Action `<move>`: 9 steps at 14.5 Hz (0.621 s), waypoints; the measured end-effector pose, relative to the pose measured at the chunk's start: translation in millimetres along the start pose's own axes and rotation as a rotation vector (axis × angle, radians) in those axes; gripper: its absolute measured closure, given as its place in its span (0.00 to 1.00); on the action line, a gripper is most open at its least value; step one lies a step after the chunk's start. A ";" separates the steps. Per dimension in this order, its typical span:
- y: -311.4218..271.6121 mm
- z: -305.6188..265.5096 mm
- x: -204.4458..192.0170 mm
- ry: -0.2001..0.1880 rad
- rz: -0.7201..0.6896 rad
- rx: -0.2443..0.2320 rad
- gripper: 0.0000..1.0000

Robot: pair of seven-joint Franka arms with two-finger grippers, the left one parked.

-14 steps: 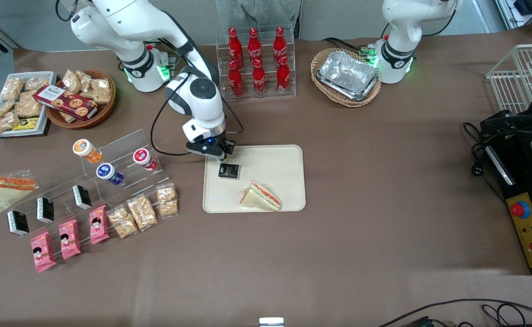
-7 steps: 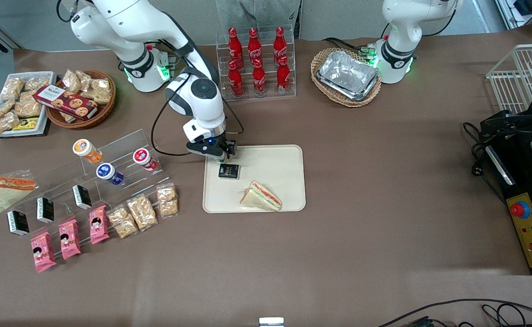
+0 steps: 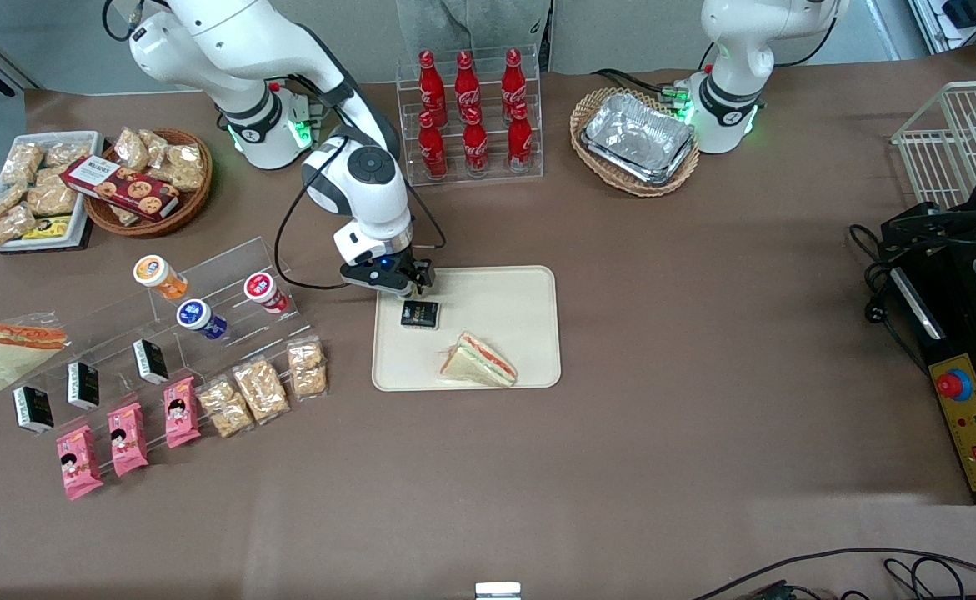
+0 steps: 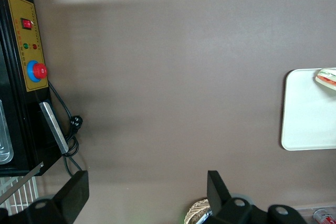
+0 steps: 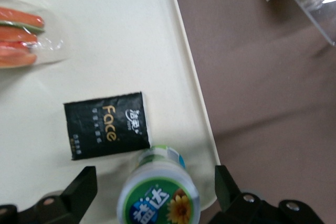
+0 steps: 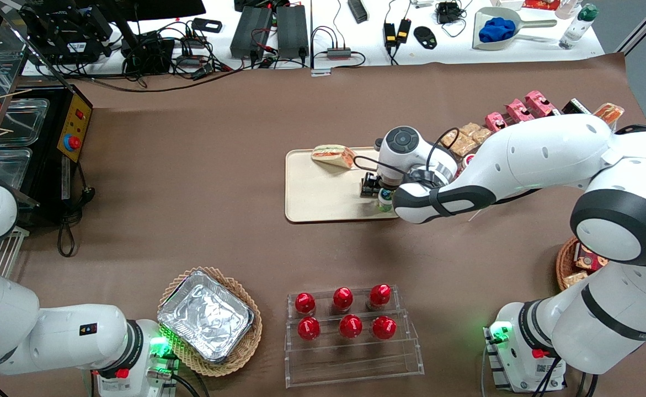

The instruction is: Place green gum on tray

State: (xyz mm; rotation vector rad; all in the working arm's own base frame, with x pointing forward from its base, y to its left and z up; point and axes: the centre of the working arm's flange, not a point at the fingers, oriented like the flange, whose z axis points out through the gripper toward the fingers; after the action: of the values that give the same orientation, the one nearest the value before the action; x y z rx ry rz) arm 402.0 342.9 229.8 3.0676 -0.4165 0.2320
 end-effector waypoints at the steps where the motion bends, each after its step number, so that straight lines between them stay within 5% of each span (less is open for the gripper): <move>1: 1.6 -4.6 5.3 0.005 -0.010 0.003 0.00; 5: 5.0 -52.1 27.8 -0.007 -0.037 -0.038 0.00; 9: -8.9 -161.0 59.0 -0.130 -0.075 0.020 0.00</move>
State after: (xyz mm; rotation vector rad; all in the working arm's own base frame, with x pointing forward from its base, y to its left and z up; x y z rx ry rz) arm 437.6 345.2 397.8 3.1208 -0.3044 0.0342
